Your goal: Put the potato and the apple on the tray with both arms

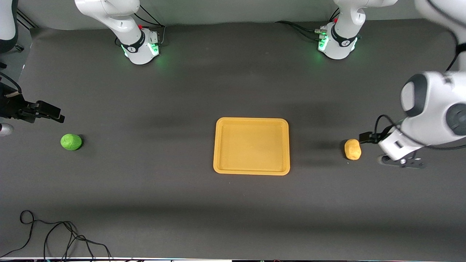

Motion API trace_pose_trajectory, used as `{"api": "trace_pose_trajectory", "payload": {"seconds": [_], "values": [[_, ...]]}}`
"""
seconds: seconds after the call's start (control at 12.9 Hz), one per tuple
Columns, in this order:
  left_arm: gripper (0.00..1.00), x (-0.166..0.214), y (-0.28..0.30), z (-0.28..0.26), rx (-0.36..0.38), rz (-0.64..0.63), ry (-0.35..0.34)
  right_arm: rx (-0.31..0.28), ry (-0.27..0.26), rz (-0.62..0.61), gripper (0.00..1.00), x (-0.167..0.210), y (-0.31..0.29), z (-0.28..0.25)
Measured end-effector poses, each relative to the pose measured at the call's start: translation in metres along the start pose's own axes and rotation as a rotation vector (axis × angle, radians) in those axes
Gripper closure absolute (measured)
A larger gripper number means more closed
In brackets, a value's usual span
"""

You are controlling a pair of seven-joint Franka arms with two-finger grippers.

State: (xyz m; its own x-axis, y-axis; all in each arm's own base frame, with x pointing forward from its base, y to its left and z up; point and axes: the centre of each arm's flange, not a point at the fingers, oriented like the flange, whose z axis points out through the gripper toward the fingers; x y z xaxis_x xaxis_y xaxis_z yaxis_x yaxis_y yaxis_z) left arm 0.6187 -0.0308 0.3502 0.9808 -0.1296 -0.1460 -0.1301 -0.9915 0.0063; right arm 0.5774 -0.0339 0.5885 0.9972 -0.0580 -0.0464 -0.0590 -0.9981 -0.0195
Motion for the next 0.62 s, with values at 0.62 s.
{"api": "trace_pose_trajectory", "payload": {"seconds": [0.62], "values": [[0.03,0.002,0.003,0.146,-0.004,0.035,-0.098,-0.006,-0.012,-0.020,0.00,-0.008,0.133,0.061]]}}
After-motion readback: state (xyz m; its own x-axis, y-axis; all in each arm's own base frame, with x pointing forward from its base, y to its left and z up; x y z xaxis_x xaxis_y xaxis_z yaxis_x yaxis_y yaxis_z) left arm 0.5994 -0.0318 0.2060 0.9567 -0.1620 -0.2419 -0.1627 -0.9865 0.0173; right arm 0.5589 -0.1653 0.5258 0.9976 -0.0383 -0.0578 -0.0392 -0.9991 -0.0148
